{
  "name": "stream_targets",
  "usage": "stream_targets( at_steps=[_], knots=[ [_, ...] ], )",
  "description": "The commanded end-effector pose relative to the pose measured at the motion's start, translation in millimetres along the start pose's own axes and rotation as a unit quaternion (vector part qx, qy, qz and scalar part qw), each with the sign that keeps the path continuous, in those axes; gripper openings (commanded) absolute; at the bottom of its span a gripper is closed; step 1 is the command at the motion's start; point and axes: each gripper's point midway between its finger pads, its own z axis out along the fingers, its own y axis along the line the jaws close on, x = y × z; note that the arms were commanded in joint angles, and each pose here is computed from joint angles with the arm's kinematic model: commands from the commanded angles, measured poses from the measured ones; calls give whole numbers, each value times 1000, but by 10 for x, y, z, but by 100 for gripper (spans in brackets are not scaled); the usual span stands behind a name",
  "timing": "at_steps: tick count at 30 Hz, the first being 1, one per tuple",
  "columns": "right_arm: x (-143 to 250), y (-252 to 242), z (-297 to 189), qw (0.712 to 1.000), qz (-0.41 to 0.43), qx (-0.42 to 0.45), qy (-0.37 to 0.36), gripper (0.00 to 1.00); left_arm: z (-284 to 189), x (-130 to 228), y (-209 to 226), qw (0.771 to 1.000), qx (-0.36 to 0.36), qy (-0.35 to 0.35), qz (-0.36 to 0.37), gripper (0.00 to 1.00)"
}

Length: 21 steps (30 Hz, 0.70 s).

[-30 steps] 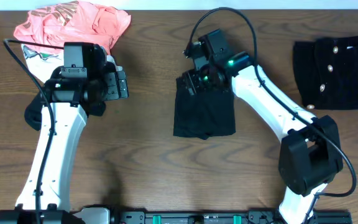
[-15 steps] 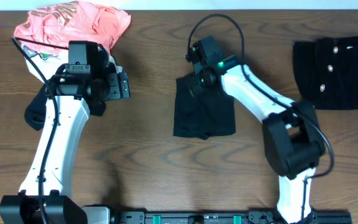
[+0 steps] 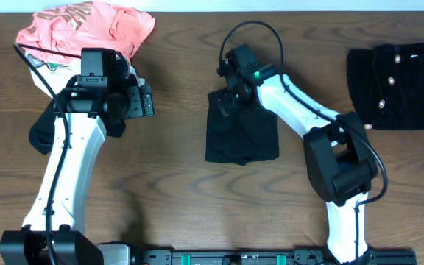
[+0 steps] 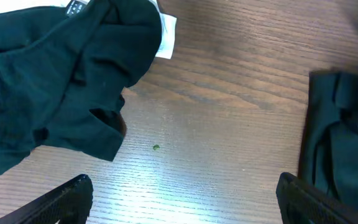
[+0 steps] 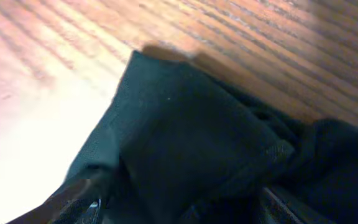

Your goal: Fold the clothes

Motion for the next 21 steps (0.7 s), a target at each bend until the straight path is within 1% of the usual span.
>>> stream_targets(
  at_steps=[1,5,8,10,15,21],
  knots=[
    [-309,147,-568,999,-2,-9,-50,69,18,-6,9,1000,0,2,-3,94],
    [-190,142,-781,1000,8,3,-20,71,18,-2,7,1000,0,2,-2,95],
    [42,120,-795,999,16,9,28,71,18,-3,6,1000,1,2,-2,95],
    [221,109,-777,998,21,13,63,67,18,-3,6,1000,1,2,-2,94],
    [524,167,-656,994,17,14,111,59,18,-13,5,1000,1,0,-2,94],
    [761,394,-366,992,1,-23,127,58,18,-13,5,1000,1,0,-2,95]
  ],
)
